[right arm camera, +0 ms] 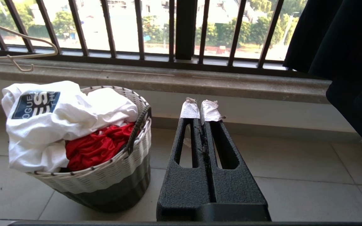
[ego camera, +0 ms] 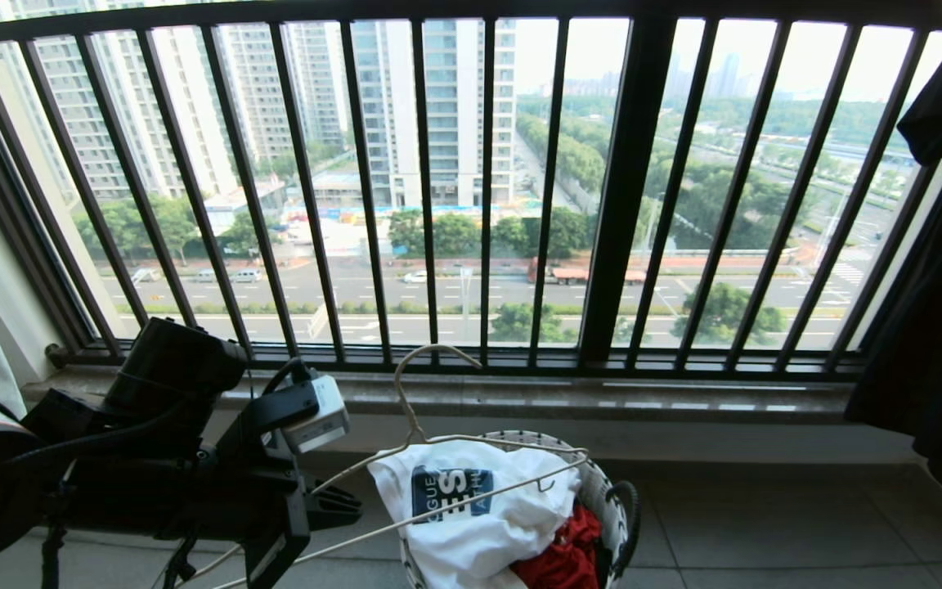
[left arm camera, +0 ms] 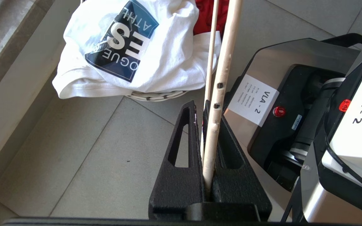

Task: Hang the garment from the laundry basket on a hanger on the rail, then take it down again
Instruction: Pick up clothes from the basket

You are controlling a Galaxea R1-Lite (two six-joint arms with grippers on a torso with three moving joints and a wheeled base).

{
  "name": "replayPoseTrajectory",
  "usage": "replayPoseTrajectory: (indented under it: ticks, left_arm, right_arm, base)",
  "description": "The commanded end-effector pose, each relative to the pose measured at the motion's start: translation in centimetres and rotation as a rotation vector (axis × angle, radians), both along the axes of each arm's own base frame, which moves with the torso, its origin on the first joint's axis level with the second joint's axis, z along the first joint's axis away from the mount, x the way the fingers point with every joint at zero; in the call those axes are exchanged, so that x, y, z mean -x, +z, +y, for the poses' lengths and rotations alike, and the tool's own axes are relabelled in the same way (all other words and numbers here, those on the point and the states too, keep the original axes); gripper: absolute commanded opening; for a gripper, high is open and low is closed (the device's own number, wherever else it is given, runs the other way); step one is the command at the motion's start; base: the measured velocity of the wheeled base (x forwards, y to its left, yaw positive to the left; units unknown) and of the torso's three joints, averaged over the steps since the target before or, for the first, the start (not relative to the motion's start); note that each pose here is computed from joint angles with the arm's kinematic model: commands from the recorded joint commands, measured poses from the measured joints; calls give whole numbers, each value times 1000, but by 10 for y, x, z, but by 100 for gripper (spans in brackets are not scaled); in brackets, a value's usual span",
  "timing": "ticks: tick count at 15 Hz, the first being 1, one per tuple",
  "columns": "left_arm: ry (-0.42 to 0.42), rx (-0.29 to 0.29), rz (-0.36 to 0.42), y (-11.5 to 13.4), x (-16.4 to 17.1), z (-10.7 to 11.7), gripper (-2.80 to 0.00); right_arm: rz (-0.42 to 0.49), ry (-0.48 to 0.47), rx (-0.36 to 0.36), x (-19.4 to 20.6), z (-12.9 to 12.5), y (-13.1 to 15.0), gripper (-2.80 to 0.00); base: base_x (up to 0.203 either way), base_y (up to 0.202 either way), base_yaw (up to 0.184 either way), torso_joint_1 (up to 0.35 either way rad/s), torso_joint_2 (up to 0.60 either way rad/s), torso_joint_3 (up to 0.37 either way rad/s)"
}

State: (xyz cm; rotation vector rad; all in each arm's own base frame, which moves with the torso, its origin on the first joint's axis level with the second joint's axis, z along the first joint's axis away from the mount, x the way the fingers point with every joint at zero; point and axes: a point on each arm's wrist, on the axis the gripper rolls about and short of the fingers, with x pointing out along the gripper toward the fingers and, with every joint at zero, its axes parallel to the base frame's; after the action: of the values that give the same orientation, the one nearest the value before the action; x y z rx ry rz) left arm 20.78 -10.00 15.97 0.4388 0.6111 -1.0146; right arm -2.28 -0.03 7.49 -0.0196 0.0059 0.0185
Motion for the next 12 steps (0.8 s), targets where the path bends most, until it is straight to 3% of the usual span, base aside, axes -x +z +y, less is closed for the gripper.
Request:
replayPoseTrajectory:
  ticks: [1, 5, 12]
  left_arm:
    - [-3, 3, -4, 1, 1, 0, -280]
    - [3, 17, -21, 8, 4, 2, -280]
    - [28, 41, -28, 16, 9, 3, -280]
  right_arm:
    - [0, 0, 0, 0, 0, 0, -280]
    - [0, 0, 0, 0, 0, 0, -280]
    - [0, 0, 0, 0, 0, 0, -280]
  base:
    - [0, 0, 0, 0, 0, 0]
    - [0, 0, 0, 1, 1, -33]
    - [0, 0, 0, 2, 3, -190]
